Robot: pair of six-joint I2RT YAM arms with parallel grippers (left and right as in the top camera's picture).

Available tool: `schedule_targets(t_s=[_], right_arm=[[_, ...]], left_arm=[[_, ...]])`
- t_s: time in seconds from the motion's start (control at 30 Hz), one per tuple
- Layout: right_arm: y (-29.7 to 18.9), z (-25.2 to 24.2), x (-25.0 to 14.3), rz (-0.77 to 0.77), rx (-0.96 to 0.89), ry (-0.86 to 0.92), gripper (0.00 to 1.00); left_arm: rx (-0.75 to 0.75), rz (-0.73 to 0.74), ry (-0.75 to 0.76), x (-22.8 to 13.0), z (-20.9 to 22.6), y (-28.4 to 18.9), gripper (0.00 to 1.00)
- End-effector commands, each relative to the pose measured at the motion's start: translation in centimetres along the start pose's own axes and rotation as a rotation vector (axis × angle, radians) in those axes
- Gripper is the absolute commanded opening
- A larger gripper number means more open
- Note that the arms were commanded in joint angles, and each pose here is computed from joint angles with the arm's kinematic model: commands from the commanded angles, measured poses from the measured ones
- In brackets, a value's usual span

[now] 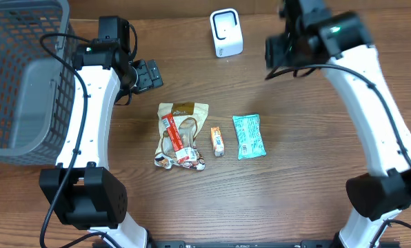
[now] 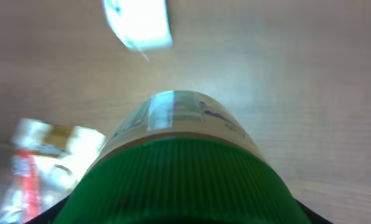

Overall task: Scan the item barcode
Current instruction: 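Grasp the green-capped jar with the right gripper and lift toward scanner, then hold the green-capped jar in front of the white scanner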

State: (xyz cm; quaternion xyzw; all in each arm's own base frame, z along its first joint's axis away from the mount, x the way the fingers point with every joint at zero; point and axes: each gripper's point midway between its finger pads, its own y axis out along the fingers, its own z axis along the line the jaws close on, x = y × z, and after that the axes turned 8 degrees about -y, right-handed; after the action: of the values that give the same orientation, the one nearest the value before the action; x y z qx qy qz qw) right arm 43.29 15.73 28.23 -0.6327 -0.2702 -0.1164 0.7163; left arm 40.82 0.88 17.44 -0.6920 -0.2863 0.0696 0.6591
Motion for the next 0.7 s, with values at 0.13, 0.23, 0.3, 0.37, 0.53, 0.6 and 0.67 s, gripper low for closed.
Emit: schedule_targets(t_s=[0.13,0.23,0.3,0.37,0.53,0.6,0.67], right_arm=[[-8.0,1.6,4.9,-0.252,0.079,-0.037,0.33],[-6.7,2.0,4.9,-0.228,0.101,-0.04,0.33],[-5.2,2.4,5.0,-0.203,0.117,-0.041,0.33],[-3.4,2.5,5.2,-0.183,0.116,-0.041,0.33],[1.8,2.9,7.0,-0.19,0.118,-0.041,0.19],[3.9,3.0,7.8,-0.203,0.12,-0.041,0.19],[5.8,3.3,8.5,-0.218,0.123,-0.044,0.2]], left_arm=[[-0.011,-0.027,0.02,0.5,-0.1,-0.9,1.0],[-0.011,-0.027,0.02,0.5,-0.1,-0.9,1.0],[-0.011,-0.027,0.02,0.5,-0.1,-0.9,1.0],[-0.011,-0.027,0.02,0.5,-0.1,-0.9,1.0],[-0.011,-0.027,0.02,0.5,-0.1,-0.9,1.0],[-0.011,-0.027,0.02,0.5,-0.1,-0.9,1.0],[-0.011,-0.027,0.019,0.5,-0.1,-0.9,1.0]])
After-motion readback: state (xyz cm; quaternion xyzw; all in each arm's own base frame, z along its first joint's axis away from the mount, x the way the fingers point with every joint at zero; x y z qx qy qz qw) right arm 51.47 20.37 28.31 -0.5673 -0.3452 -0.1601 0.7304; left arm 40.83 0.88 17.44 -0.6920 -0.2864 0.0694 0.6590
